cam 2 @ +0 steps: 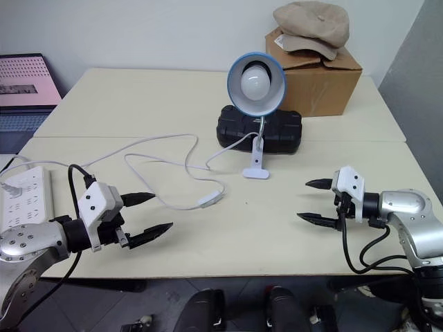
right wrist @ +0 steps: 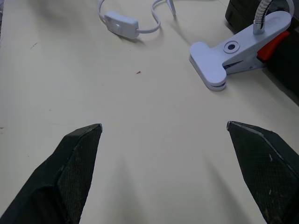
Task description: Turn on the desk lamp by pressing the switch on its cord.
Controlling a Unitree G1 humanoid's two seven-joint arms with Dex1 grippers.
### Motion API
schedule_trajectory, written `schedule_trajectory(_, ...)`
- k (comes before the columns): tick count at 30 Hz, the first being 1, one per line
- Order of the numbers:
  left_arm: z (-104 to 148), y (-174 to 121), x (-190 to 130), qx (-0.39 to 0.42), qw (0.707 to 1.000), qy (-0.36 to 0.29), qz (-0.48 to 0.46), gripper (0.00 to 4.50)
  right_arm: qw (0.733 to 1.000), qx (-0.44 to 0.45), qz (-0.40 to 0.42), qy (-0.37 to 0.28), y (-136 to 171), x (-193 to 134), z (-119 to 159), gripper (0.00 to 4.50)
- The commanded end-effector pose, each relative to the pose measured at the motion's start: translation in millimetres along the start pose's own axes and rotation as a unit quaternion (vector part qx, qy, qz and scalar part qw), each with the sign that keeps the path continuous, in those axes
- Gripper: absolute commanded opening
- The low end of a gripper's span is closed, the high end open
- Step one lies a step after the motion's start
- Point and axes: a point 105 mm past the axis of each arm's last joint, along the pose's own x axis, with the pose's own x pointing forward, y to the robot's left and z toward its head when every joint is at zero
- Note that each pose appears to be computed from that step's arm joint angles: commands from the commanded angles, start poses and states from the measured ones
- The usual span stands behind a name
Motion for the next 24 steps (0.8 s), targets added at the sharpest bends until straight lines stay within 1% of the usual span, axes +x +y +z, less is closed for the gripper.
schedule_trajectory(1, 17.5, -2.0, -3.1, 0.026, 0.999, -0.018, -0.009, 4.44, 0.999, -0.031, -0.008, -0.013, -5.9, -2.8, 13.8, 4.5)
schedule_trajectory(7, 18.7, 5.8, 0.4, 0.036, 0.999, -0.013, 0.014, 4.44, 0.999, -0.034, -0.005, -0.018, -3.0, 2.4, 19.8, 4.5)
schedule_trajectory(12, 10.3, 11.8, 1.8, 0.04, 0.999, 0.011, 0.025, 4.44, 0.999, -0.028, -0.004, -0.02, -0.1, 4.4, 22.9, 4.5)
schedule_trajectory(16, 14.6, 6.4, 5.6, 0.025, 0.999, -0.015, -0.019, 4.44, 0.999, -0.025, -0.002, -0.02, 3.8, 6.4, 26.6, 4.5)
schedule_trajectory(20, 18.4, 17.2, 14.4, 0.054, 0.998, -0.03, 0.012, 4.44, 0.999, -0.023, -0.002, -0.021, 7.8, 9.6, 30.1, 4.5)
schedule_trajectory(24, 10.8, 8.8, 29.8, 0.064, 0.997, -0.014, -0.039, 4.44, 0.999, -0.017, -0.015, -0.026, 11.2, 14.7, 37.5, 4.5)
